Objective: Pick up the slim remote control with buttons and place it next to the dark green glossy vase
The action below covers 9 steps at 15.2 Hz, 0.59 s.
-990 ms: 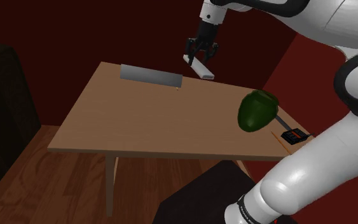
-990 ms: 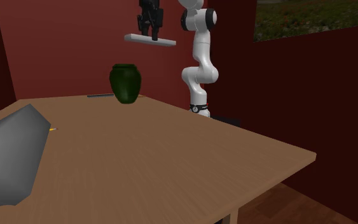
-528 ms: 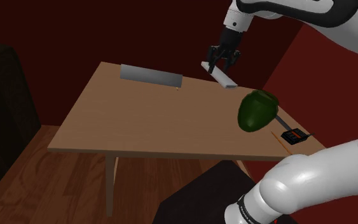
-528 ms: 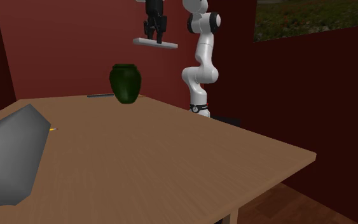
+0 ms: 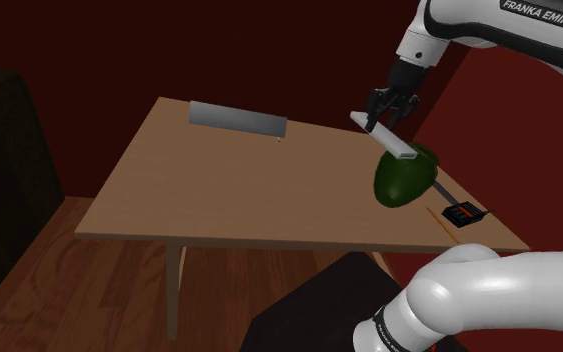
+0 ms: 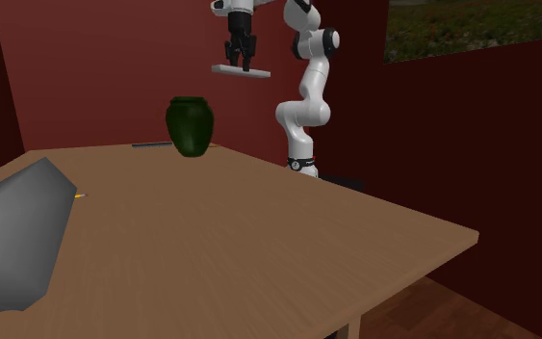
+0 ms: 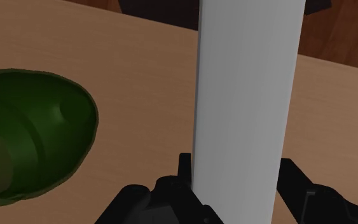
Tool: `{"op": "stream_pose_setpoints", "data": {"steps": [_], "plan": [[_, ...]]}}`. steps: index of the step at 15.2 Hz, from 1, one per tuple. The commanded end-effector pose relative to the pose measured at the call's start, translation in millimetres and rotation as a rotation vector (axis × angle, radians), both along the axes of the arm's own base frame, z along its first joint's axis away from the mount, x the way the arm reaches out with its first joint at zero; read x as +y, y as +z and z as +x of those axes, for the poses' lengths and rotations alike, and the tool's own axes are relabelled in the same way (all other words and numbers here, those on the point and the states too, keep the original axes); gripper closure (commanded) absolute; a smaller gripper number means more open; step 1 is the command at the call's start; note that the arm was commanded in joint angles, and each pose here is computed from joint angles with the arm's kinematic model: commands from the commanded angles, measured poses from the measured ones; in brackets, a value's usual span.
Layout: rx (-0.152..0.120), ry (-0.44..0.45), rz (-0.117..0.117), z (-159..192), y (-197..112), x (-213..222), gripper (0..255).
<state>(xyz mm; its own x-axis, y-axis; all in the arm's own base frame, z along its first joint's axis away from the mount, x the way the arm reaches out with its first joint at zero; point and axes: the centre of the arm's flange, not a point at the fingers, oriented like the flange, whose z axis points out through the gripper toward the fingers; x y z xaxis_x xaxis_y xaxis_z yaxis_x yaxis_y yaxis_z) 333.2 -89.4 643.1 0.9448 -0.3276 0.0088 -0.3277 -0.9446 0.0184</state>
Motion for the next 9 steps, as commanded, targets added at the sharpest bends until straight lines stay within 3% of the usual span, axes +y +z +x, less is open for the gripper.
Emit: {"op": "stream_pose_setpoints", "data": {"steps": [1,2,9], "plan": [[0.0,0.001,0.0,-24.7,0.1,-9.5,255],[0.0,0.001,0.0,-38.8,0.1,-15.9,255],[0.0,0.001,0.0,-38.8,-36.8,-15.9,255]]}}
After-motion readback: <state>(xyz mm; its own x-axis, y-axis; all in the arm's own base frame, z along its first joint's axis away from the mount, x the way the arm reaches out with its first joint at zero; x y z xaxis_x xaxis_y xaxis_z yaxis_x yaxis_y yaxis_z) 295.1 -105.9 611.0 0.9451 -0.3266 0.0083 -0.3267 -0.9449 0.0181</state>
